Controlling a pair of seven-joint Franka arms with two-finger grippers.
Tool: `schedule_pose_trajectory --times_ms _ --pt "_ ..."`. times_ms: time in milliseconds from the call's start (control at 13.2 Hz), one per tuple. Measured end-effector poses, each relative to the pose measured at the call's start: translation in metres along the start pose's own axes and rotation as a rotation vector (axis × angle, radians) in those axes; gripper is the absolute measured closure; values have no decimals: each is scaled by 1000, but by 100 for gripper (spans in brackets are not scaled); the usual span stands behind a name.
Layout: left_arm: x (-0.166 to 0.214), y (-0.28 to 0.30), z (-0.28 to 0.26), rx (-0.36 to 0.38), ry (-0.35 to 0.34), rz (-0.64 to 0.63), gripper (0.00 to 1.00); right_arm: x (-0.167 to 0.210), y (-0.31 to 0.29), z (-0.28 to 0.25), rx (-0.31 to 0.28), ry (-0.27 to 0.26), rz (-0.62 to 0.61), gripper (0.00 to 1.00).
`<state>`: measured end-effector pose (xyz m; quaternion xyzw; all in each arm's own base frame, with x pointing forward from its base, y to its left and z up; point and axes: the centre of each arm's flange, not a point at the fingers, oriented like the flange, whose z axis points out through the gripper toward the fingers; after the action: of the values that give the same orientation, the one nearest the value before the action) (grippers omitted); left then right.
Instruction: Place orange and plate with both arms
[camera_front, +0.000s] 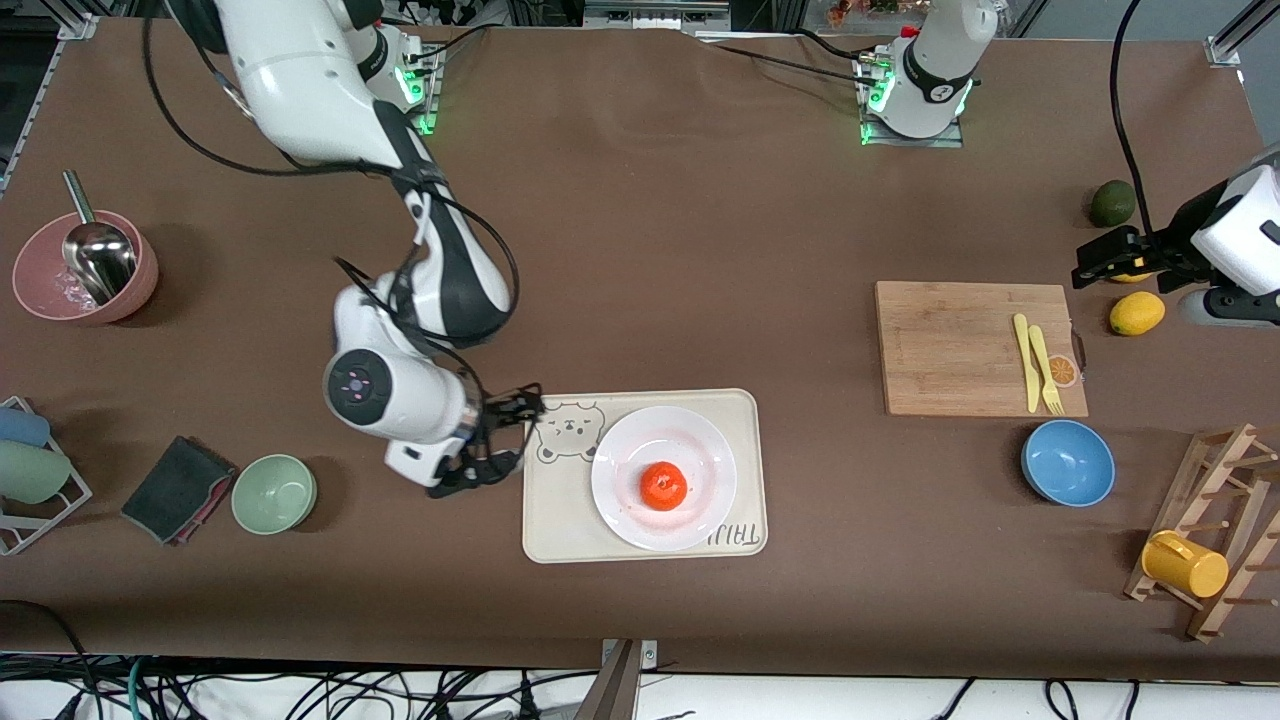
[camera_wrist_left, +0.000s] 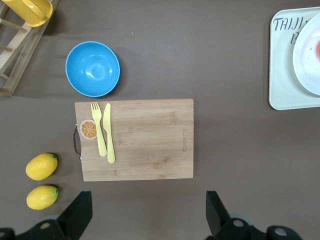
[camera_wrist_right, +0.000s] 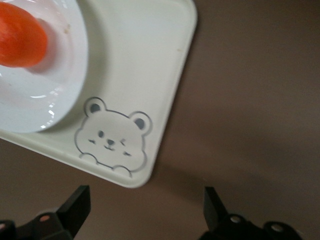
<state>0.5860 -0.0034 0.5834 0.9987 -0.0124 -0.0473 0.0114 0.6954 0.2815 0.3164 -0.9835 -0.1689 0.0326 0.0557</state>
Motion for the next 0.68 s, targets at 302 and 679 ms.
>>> schedule_pose_trajectory --times_ms 302,679 --pt "0 2 0 0 0 3 0 -50 71 -139 -114 -64 71 0" --pt "0 2 0 0 0 4 0 -152 122 -286 -70 -114 162 0"
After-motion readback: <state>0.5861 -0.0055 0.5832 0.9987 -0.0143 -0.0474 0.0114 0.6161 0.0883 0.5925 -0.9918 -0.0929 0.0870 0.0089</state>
